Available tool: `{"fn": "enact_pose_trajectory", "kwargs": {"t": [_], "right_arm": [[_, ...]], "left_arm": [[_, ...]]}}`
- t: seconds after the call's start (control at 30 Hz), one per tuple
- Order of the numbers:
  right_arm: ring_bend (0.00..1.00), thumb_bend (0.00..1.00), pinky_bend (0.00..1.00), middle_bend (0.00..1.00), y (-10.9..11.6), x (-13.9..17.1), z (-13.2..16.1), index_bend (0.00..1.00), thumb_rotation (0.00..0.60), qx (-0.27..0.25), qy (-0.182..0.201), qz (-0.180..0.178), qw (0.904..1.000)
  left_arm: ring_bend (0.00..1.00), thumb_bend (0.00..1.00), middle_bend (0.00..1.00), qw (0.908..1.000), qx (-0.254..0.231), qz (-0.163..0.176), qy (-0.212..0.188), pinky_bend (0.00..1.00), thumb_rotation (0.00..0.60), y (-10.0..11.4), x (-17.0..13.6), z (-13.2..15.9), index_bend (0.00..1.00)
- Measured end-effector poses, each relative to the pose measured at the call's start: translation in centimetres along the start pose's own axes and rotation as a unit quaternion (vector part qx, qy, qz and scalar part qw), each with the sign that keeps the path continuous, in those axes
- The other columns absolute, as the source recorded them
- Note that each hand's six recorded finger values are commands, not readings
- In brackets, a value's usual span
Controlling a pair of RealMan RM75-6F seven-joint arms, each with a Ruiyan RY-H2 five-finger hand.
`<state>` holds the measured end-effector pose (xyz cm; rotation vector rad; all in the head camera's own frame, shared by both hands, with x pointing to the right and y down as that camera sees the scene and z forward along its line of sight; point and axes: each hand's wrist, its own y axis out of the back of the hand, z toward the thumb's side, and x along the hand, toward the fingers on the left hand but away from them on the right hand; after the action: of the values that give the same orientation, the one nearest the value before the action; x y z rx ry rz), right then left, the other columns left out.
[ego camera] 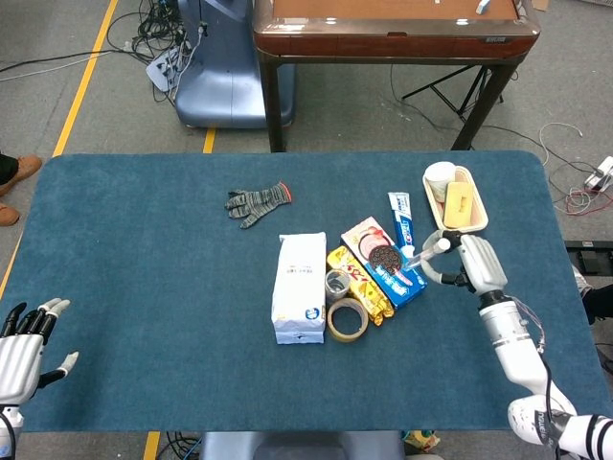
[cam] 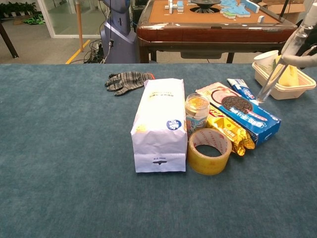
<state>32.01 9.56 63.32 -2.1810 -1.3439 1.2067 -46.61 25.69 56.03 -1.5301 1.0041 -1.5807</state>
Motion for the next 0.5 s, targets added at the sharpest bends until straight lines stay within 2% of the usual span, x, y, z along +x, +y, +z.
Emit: {"fn": "enact_pose_trajectory", "kwargs": {"t": [0.1,0.17,0.27,0.37,0.4,0.5], "right_arm": [[0.39,0.52,0.42,0.47,-0.31,0.13,0.31,0.67,0.6,-0.111,-0.007,0.016,0.9937],[0.4,0.52,0.42,0.48,-0.46,0.22,0.53,0.67,0.6,-0.182,-0.012,0.028,0.9828],[0.4,0.52,0.42,0.48,-0.56,0.36,0.69,0.67,0.6,-0.254,-0.019,0.042,0.966],[0.4,0.52,0.42,0.48,-0.45,0.38,0.63,0.67,0.6,-0.276,-0.019,0.043,0.9599],[0.4,0.52,0.42,0.48,-0.39,0.37,0.6,0.67,0.6,-0.273,-0.018,0.042,0.9608],[0.4,0.52,0.42,0.48,-0.11,0.33,0.49,0.67,0.6,-0.232,-0.01,0.034,0.972]], "left_arm": [[0.19,0.25,0.15,1.0,-0.001,0.0,0.0,0.05,0.6,0.02,-0.04,0.01,0.16],[0.19,0.25,0.15,1.0,0.0,-0.001,0.0,0.05,0.6,-0.01,-0.04,0.02,0.16],[0.19,0.25,0.15,1.0,0.0,0.0,0.0,0.05,0.6,0.01,-0.08,0.0,0.16],[0.19,0.25,0.15,1.0,0.0,0.0,0.0,0.05,0.6,0.01,-0.1,-0.05,0.16],[0.19,0.25,0.15,1.0,0.0,0.0,0.0,0.05,0.6,0.0,-0.09,-0.06,0.16],[0.19,0.25,0.15,1.0,-0.001,0.0,-0.001,0.05,0.6,-0.03,-0.07,-0.02,0.16]]}}
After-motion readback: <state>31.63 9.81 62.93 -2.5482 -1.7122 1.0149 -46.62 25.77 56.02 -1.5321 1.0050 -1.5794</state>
